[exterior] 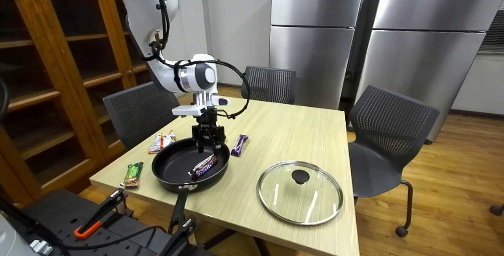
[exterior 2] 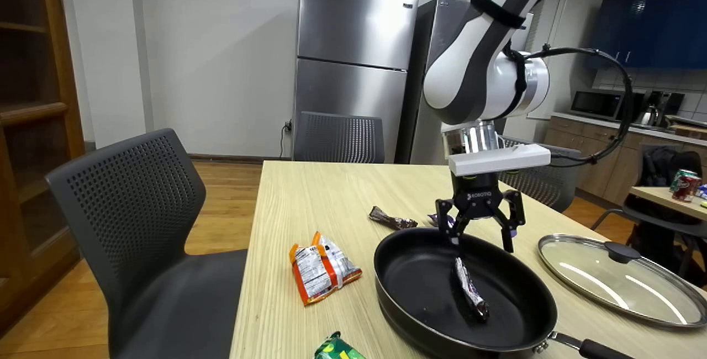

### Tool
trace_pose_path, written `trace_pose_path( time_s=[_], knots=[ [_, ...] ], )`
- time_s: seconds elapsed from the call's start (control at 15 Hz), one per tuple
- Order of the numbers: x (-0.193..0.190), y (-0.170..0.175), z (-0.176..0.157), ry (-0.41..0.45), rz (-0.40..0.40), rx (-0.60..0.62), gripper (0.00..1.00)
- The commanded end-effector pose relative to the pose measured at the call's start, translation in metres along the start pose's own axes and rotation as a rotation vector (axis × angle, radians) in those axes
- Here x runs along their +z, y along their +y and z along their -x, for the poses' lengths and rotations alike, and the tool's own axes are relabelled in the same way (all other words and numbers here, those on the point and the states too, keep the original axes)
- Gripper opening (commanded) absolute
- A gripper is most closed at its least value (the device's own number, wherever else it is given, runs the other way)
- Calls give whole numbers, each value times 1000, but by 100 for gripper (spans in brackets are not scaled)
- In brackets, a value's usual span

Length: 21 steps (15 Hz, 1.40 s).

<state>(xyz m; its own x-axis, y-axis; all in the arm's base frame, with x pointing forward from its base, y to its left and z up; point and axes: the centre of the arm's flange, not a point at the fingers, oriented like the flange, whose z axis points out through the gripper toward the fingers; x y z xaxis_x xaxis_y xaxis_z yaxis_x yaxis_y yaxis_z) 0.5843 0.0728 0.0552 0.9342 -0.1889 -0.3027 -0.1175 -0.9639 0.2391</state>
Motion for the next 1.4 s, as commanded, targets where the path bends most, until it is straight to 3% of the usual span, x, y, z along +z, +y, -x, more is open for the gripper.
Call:
trace_pose_path(
  time_s=[0.0, 0.4, 0.47, 0.87, 1.33],
  knots=[
    [-25, 21, 0, 29, 11, -20, 100],
    [-44, 42, -21, 82, 28, -27, 100],
    [-30, 32, -16, 67, 25, -6, 100],
    [-35, 39, -22, 77, 21, -3, 100],
    [-43, 50, -35, 138, -6, 32, 100]
  ],
)
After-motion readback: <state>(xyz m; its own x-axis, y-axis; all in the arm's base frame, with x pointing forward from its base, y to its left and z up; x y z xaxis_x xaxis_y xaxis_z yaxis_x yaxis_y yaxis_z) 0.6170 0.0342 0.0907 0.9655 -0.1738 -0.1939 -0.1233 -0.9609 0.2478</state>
